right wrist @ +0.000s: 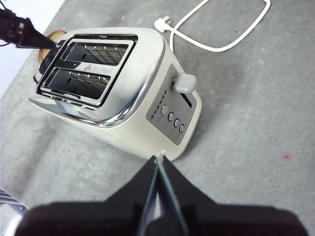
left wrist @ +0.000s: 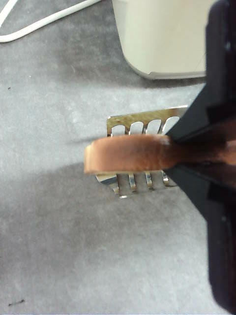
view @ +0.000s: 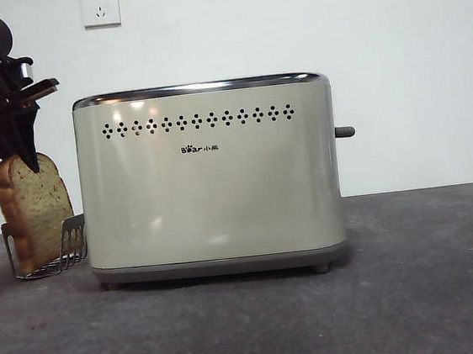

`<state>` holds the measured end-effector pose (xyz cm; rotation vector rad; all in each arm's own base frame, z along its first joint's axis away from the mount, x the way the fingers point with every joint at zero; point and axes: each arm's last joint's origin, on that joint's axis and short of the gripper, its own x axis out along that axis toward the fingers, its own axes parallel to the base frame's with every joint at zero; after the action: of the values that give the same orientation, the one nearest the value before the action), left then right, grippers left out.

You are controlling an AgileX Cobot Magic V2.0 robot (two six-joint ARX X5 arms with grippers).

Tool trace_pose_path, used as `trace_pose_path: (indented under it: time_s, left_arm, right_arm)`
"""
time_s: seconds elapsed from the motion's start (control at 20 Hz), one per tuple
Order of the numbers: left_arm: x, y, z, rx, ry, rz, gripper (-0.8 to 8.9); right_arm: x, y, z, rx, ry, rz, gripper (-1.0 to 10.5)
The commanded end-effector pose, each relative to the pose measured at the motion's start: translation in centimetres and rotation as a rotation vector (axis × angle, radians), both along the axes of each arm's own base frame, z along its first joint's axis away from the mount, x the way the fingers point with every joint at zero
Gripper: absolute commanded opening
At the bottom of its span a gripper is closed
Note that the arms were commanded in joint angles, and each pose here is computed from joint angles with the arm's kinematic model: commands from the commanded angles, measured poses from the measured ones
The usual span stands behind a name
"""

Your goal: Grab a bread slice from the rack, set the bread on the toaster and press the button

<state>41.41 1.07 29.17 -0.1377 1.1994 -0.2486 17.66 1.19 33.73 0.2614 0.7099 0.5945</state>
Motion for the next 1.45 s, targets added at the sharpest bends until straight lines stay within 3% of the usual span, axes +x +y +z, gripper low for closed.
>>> trace_pose_path:
  time_s: [0.05,0.35,0.65,0.8,0.95,1.3,1.45]
  left_arm:
    - [0.2,0.2,1.0,-0.010,-0.033,0.005,-0.09]
    - [-1.6,0.1,6.0,-0.006,-0.142,0.010,-0.09]
    - [-7.2,-0.5,13.1,-0.057,-0.364,-0.075,-0.09]
    - [-10.9,-1.5,16.4,-0.106,-0.515,-0.262,-0.09]
    - [-14.2,-3.5,18.6,-0.069,-0.639,-0.465,-0.09]
    - [-19.1,-10.2,19.4,0.005,-0.737,-0.983,0.00]
    - [-19.7,-12.9,19.0,0.140,-0.765,-1.130,0.00]
  right_arm:
    - [0.1,0.0,0.0,-0.005,-0.009,0.009,0.0]
    - [0.0,0.0,0.0,-0.005,-0.004,0.009,0.0]
    - [-0.1,0.0,-0.1,-0.004,0.019,0.009,0.0]
    - [-0.1,0.0,-0.2,-0.004,0.022,0.010,0.0]
    - [-0.1,0.0,-0.2,-0.004,0.026,0.010,0.0]
    - [-0.3,0.0,-0.3,-0.016,0.030,0.022,0.0]
    - [-0.3,0.0,-0.3,-0.020,0.031,0.027,0.0]
